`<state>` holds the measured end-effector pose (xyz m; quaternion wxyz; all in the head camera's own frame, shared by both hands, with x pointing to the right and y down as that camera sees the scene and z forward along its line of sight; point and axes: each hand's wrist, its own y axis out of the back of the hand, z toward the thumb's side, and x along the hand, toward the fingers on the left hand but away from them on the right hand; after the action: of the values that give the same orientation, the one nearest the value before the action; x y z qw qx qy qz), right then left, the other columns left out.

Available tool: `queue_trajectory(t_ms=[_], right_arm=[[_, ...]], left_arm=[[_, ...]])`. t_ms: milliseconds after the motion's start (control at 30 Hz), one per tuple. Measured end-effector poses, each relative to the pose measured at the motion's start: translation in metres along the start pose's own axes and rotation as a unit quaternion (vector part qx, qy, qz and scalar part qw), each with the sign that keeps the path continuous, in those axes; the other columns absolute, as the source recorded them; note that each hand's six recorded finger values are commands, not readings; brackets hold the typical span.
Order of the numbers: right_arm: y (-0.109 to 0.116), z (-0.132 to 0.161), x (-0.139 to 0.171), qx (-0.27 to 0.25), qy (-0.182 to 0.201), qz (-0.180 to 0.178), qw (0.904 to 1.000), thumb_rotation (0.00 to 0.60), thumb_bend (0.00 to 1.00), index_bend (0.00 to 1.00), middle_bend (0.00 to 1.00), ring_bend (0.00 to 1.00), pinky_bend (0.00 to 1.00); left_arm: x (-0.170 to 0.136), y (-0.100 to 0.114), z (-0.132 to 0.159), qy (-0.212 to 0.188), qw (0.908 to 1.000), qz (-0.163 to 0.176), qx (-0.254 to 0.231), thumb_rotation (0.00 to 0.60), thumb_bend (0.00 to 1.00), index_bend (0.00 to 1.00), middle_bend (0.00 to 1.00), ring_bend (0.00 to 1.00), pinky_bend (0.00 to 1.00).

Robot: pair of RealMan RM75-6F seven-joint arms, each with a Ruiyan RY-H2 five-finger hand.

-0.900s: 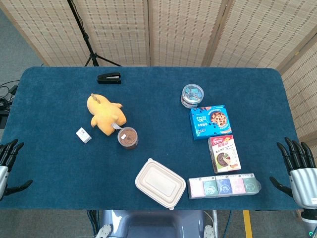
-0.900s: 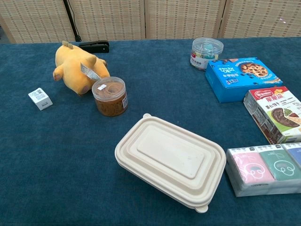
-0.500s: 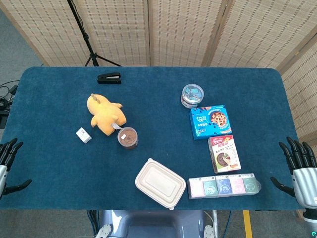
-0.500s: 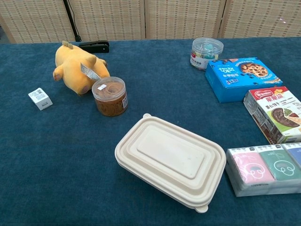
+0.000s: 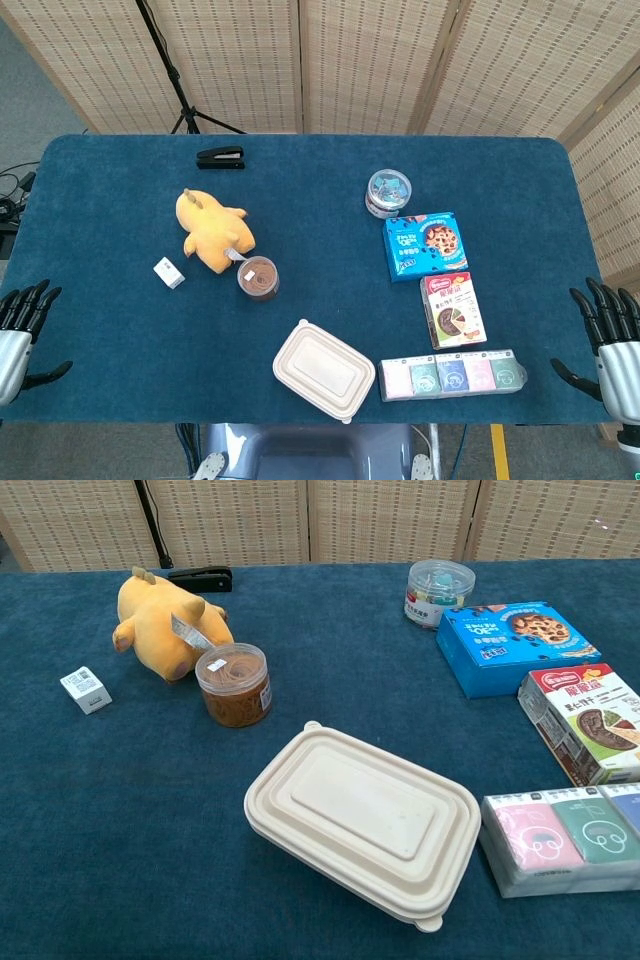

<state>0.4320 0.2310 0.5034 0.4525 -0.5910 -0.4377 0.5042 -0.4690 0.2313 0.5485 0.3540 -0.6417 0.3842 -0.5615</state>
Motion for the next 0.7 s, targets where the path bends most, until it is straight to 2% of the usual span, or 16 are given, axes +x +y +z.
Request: queue_trajectory(t_ms=[33,100,167,367,500,700], right_arm=[[0.0,0.0,0.0,-0.001,0.0,0.0,1.0,0.6,0.0,0.0,0.0,0.0,0.0],[0.0,-0.001,0.0,-0.002,-0.001,0.0,1.0,0.6,0.0,0.0,0.0,0.0,0.0],[-0.001,-0.001,0.0,-0.002,-0.003,0.002,1.0,0.6,0.0,0.0,0.0,0.0,0.0],[-0.005,-0.004,-0.003,-0.001,-0.012,0.012,0.9999,0.6,0.0,0.0,0.0,0.0,0.0],[-0.009,-0.008,-0.008,0.002,-0.023,0.017,0.9996,0.6,0.0,0.0,0.0,0.0,0.0],[-0.018,-0.015,-0.015,0.009,-0.04,0.029,0.9987,0.6,0.0,0.0,0.0,0.0,0.0]], left_arm=[[0.002,-0.001,0.001,-0.002,1.0,0.001,-0.006,0.254,0.0,0.0,0.0,0.0,0.0],[0.008,-0.003,0.003,-0.01,0.9997,0.005,-0.024,0.145,0.0,0.0,0.0,0.0,0.0],[0.015,-0.005,0.005,-0.018,0.9989,0.01,-0.041,0.102,0.0,0.0,0.0,0.0,0.0],[0.051,-0.013,0.02,-0.046,0.9981,0.006,-0.041,0.086,0.0,0.0,0.0,0.0,0.0],[0.086,-0.016,0.041,-0.08,0.9963,0.009,-0.03,0.075,0.0,0.0,0.0,0.0,0.0],[0.138,-0.026,0.058,-0.129,0.9914,0.017,-0.017,0.052,0.0,0.0,0.0,0.0,0.0]])
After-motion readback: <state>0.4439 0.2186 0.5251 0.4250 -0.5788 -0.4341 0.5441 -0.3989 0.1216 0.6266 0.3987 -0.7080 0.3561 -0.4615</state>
